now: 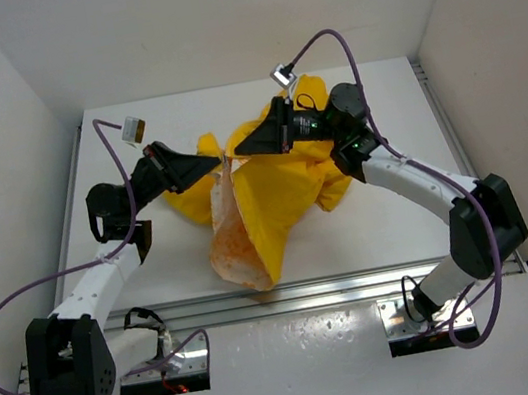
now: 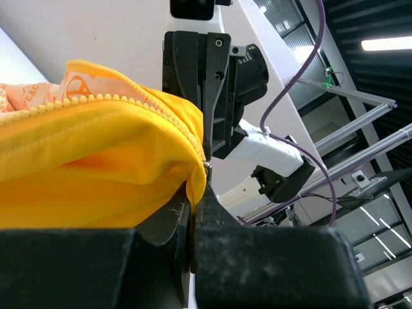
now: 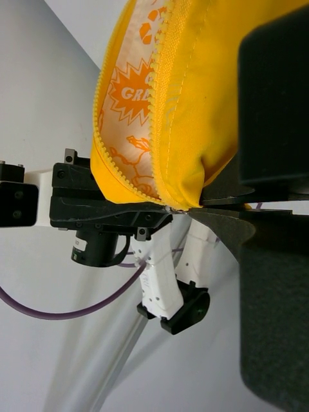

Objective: Zip up the jacket

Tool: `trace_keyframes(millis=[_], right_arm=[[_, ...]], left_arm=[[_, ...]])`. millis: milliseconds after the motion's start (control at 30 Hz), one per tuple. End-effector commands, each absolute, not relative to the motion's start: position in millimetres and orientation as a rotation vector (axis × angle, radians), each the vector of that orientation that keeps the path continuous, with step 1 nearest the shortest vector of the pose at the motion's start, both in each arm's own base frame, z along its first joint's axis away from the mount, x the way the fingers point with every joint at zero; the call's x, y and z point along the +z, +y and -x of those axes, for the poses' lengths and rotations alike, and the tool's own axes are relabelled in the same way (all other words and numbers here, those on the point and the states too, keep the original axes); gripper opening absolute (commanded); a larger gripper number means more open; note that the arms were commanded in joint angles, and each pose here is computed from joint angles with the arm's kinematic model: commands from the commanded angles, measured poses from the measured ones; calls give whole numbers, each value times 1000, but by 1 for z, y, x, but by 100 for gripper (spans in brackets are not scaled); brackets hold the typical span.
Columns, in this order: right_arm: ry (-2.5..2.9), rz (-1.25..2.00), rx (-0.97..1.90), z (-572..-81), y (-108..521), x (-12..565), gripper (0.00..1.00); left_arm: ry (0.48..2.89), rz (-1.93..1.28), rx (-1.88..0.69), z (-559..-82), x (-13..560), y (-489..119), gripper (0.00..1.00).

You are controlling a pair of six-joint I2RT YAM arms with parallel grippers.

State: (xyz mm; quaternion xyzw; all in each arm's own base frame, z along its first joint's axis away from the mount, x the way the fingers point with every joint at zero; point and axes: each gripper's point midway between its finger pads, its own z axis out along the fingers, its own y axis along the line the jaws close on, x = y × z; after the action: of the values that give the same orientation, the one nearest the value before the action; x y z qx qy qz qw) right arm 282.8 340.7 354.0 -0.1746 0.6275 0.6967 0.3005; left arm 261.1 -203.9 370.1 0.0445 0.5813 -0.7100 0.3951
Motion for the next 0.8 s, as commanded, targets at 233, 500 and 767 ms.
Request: trace_keyframes(millis=[233,500,767], right_arm=[[1570,578,1871,-263,348,365,0],[1576,669,1827,-253,345,357,0],[1570,742,1774,-251,342,353,0]], left_arm=[[1356,-170,-1784,-255,400,-199,0],[1367,-167,-1774,-258,403,-197,0],[1398,-209,-1692,-258,396,-199,0]])
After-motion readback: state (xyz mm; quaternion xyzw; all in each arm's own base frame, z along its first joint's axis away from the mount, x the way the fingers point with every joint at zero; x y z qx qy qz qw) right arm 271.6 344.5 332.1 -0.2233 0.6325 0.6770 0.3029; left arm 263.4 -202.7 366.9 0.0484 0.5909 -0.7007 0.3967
